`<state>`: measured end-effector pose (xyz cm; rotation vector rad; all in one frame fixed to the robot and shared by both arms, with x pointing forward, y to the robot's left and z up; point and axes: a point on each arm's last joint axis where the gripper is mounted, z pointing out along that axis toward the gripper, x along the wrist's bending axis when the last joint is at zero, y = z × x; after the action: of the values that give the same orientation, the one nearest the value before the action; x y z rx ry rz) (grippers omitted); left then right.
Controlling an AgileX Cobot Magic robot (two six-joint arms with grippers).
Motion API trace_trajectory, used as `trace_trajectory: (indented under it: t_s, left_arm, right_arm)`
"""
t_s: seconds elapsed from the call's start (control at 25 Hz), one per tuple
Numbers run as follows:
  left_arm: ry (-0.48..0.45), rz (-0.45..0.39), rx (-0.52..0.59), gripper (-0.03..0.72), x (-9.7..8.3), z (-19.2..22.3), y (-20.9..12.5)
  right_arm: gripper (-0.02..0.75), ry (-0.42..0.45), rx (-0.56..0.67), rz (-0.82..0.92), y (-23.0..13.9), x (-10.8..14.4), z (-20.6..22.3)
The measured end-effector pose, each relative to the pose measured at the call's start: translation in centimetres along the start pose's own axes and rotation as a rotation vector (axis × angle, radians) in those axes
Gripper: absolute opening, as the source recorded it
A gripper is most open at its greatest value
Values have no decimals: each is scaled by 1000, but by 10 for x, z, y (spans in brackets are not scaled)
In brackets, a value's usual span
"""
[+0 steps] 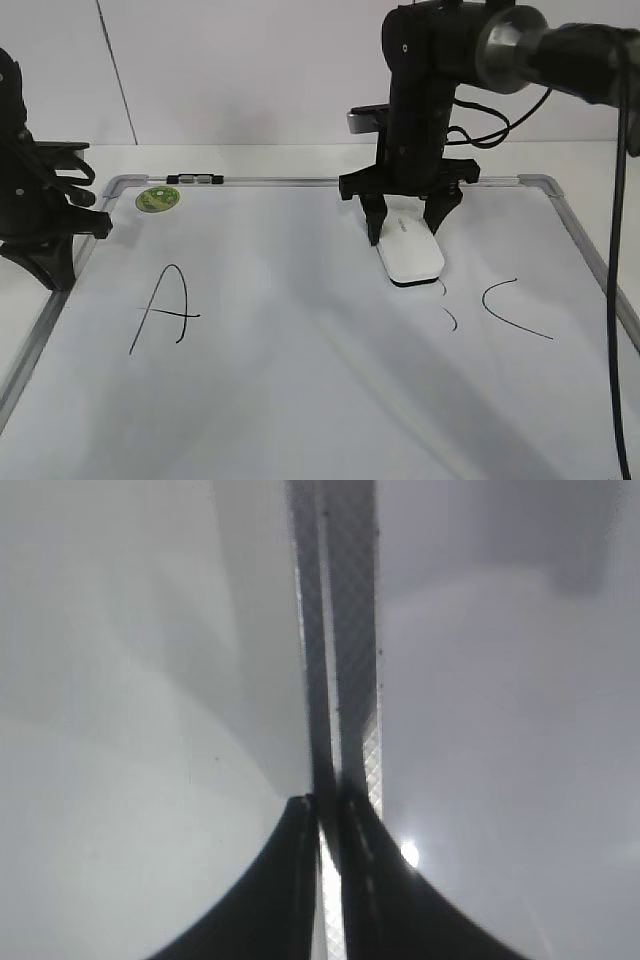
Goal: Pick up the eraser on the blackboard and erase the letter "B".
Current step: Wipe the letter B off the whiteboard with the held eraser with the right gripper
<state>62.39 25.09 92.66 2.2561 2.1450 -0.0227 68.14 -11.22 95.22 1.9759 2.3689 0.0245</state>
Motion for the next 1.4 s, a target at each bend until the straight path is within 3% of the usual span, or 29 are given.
trace_trajectory:
  t_s: [0.44,1.4]
  left_arm:
    - [2,1,0,20,0,0,0]
    - [-4,-2,-2,20,0,0,0]
  right_arm:
    - [530,76,-10,5,8,-3,-1]
    - [530,93,-48,-49,-19,-8,3]
